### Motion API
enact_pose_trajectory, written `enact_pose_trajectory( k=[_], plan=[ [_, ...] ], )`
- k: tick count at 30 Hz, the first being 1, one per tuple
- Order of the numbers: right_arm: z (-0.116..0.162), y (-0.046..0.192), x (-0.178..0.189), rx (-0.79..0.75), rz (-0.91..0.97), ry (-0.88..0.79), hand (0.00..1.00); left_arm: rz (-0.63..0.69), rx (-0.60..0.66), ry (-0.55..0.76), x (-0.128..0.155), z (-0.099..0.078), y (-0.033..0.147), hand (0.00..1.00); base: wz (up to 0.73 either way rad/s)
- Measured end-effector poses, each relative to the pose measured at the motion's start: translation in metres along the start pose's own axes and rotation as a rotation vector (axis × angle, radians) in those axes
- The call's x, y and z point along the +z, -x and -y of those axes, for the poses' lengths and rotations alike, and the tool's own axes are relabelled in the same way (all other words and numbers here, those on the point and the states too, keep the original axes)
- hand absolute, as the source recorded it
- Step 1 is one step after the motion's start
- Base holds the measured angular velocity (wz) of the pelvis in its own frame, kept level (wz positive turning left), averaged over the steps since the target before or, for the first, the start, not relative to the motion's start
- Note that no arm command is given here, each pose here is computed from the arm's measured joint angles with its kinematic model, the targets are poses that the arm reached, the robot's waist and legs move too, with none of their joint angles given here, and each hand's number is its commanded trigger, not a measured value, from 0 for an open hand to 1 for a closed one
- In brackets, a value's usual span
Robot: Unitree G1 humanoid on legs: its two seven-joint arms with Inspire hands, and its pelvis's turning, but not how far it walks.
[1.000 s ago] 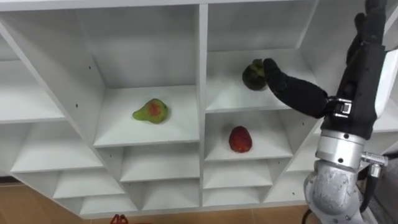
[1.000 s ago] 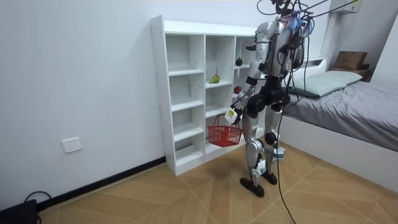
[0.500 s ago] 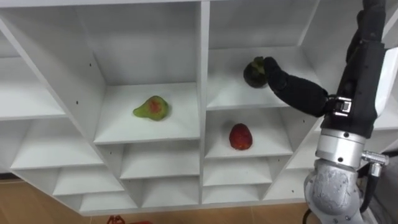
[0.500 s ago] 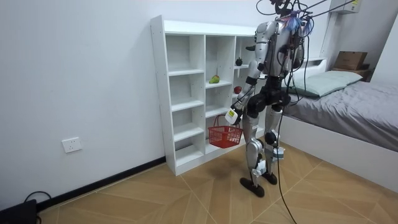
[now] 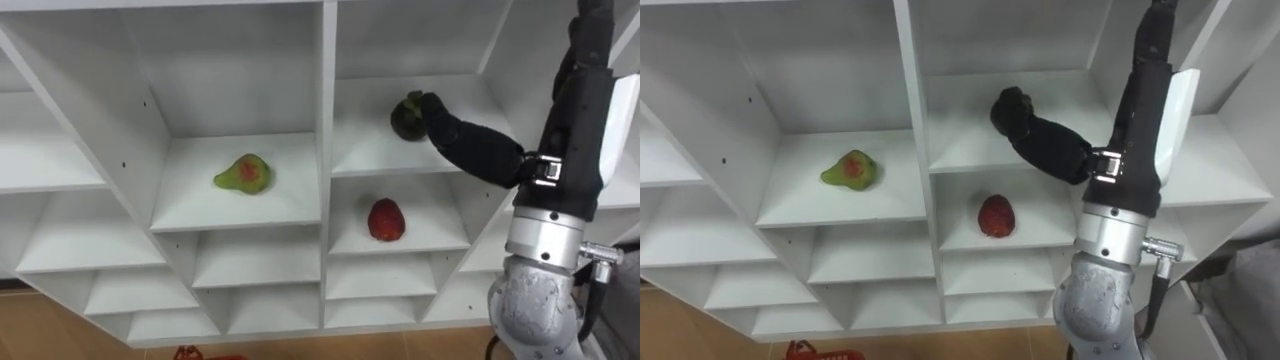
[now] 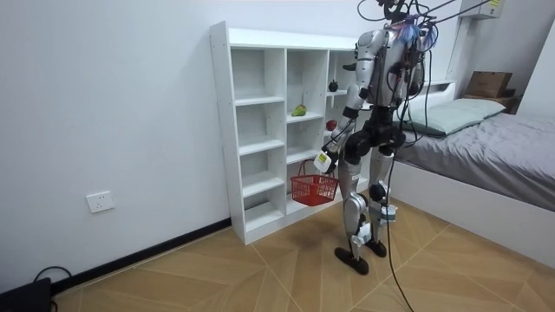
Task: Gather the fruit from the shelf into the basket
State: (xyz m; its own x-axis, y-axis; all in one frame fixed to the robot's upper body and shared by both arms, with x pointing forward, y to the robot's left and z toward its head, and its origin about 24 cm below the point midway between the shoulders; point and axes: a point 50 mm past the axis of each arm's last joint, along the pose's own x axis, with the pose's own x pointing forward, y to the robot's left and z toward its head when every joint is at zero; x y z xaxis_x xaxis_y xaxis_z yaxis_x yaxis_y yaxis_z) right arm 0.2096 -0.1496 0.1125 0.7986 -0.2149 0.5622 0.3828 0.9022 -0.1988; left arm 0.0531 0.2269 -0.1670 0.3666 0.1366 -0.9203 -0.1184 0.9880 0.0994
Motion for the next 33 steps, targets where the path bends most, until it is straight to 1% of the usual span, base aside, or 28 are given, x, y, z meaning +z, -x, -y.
enact_pose_trajectory(
  k=[6,11,15,18,21,23,26,33],
  plan=[
    [-0.008,0.006,0.002,0.077,0.014,-0.026,0.0,0.003,0.006,-0.005,0.0,0.003,0.0,1.0,0.03],
    [-0.016,0.014,0.003,0.192,0.046,-0.047,0.0,0.004,0.006,-0.009,-0.001,0.004,0.0,1.0,0.0],
    [-0.017,0.017,-0.002,0.22,0.041,-0.037,0.0,0.009,0.006,-0.012,0.0,0.003,0.0,1.0,0.0],
    [-0.02,0.022,-0.007,0.246,0.02,-0.034,0.0,0.009,0.009,-0.012,0.0,0.003,0.0,1.0,0.0],
    [-0.028,0.034,-0.024,0.379,-0.073,-0.01,0.0,0.012,0.02,-0.011,0.001,0.003,0.0,1.0,0.06],
    [-0.038,0.047,-0.035,0.492,-0.159,-0.005,0.0,0.018,0.02,-0.013,0.004,0.003,-0.001,1.0,0.07],
    [-0.04,0.048,-0.037,0.539,-0.18,-0.026,0.0,0.021,0.019,-0.013,0.005,0.003,-0.001,1.0,0.11],
    [-0.041,0.047,-0.038,0.571,-0.195,-0.055,0.0,0.017,0.022,-0.014,0.004,0.002,-0.001,1.0,0.03]
  ],
)
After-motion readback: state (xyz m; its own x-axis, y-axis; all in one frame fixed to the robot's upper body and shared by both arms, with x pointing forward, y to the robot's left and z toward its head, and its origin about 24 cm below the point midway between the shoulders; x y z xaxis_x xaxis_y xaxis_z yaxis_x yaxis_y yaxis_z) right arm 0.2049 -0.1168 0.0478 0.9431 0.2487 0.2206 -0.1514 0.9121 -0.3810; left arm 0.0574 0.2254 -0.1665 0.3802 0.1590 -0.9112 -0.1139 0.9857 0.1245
